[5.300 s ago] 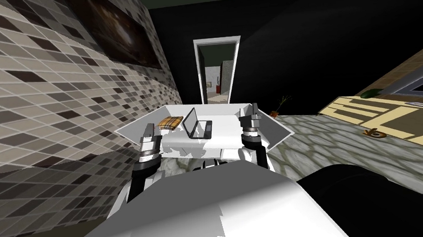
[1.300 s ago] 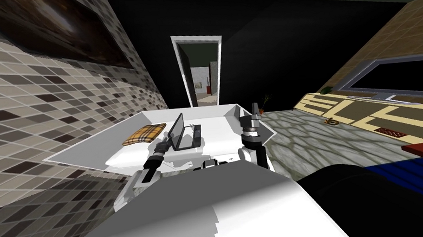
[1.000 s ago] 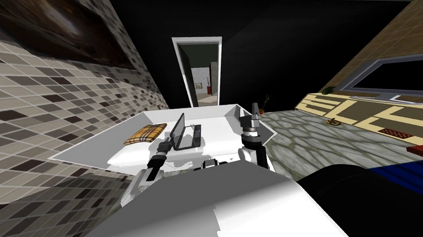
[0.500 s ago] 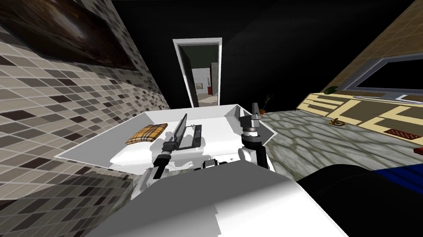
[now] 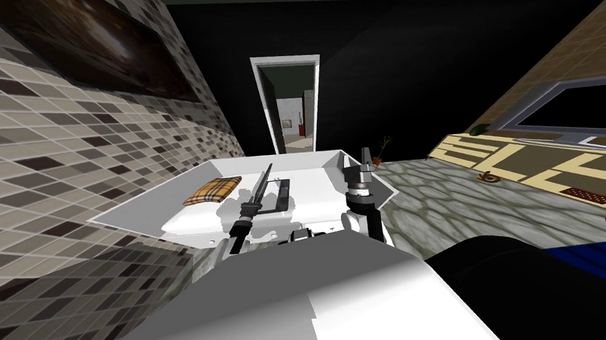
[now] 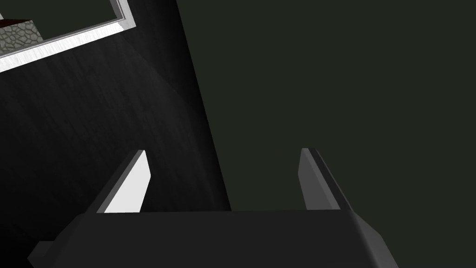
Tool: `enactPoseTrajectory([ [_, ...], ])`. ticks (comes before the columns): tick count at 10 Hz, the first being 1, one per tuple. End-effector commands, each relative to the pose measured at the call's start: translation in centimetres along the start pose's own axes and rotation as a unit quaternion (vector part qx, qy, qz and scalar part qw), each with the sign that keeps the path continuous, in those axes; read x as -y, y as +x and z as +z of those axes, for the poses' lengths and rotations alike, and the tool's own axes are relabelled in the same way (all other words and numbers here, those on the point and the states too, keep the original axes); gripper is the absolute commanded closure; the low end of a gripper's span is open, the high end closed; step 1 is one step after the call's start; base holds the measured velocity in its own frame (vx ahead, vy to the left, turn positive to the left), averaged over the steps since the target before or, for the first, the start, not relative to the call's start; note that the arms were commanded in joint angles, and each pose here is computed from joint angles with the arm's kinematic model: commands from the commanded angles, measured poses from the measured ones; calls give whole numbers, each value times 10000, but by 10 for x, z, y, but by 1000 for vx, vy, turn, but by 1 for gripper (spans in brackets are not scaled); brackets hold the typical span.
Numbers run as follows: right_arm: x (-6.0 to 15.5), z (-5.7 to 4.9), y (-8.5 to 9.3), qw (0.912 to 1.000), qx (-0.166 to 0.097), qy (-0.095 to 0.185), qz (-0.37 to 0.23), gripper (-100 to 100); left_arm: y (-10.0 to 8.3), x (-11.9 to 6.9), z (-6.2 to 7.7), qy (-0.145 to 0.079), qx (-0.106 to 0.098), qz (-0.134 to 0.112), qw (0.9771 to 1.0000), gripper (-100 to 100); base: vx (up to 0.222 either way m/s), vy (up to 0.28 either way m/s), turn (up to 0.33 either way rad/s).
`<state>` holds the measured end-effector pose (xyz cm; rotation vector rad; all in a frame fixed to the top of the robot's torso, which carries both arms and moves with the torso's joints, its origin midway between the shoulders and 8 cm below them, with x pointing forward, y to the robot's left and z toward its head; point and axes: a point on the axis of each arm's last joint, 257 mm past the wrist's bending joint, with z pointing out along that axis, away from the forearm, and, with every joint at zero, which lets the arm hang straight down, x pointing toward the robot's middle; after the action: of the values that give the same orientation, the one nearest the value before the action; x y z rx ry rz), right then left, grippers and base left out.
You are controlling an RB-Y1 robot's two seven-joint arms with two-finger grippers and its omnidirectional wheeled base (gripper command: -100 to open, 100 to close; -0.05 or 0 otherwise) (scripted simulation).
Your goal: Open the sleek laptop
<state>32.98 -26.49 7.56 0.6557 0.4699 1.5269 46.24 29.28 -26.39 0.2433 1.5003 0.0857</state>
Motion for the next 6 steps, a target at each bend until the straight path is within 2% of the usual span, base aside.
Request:
enactPoseTrajectory([
  [1,0,0,0,10000,0,0,0,0,13,22,3,74,-98,245,9996,100,-10,-7,44],
  [2,0,0,0,10000,0,0,0,0,13,22,3,75,-97,337,9994,100,0,0,0],
  [3,0,0,0,10000,0,0,0,0,15,38,6,142,-81,454,9988,100,-12,-5,52],
  [4,0,0,0,10000,0,0,0,0,15,38,6,142,-80,530,9985,100,-6,-7,26],
  [5,0,0,0,10000,0,0,0,0,16,55,10,215,-59,627,9978,100,-5,0,22],
  [6,0,0,0,10000,0,0,0,0,16,55,10,215,-57,720,9972,100,-4,-3,15],
])
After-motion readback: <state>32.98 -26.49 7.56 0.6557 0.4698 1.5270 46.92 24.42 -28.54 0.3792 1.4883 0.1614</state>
